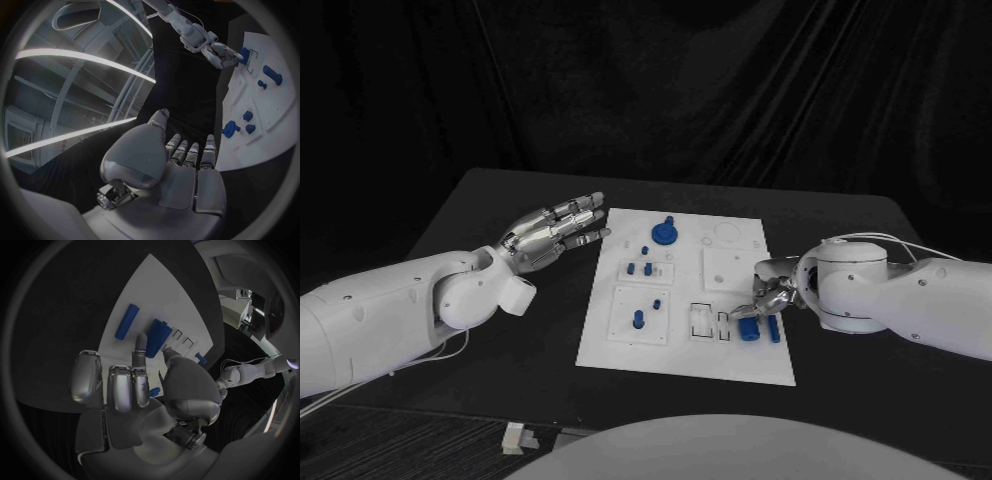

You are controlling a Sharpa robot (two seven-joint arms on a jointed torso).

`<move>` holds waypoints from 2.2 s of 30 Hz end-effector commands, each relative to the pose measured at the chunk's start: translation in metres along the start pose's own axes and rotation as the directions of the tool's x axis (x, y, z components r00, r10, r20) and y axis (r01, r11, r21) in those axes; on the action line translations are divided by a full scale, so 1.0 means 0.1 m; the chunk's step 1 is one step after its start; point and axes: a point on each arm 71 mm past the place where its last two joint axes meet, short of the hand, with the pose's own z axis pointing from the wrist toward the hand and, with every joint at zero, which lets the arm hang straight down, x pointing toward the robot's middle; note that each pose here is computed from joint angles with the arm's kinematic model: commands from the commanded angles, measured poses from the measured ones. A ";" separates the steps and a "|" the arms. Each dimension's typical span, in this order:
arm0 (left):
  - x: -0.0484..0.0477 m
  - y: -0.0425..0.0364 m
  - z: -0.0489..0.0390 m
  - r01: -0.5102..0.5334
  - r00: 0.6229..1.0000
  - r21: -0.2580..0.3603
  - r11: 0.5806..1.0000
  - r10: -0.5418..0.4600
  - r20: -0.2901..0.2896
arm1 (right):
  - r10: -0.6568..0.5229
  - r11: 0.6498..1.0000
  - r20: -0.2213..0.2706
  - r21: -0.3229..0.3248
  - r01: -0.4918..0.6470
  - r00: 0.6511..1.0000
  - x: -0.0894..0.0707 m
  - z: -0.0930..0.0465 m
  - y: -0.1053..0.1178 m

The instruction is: Assemble the parts on the task board

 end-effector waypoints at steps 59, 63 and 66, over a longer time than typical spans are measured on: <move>0.032 0.042 0.021 0.021 1.000 0.001 1.000 -0.021 -0.019 | 0.498 0.860 -0.104 -0.071 -0.506 0.861 0.03 0.00 0.25; 0.031 0.043 0.017 0.021 1.000 0.001 1.000 -0.021 -0.018 | 0.496 0.861 -0.107 -0.068 -0.504 0.862 0.06 0.04 0.28; 0.033 0.044 0.018 0.022 1.000 0.001 1.000 -0.022 -0.019 | 0.492 0.864 -0.114 -0.062 -0.500 0.863 0.07 0.06 0.29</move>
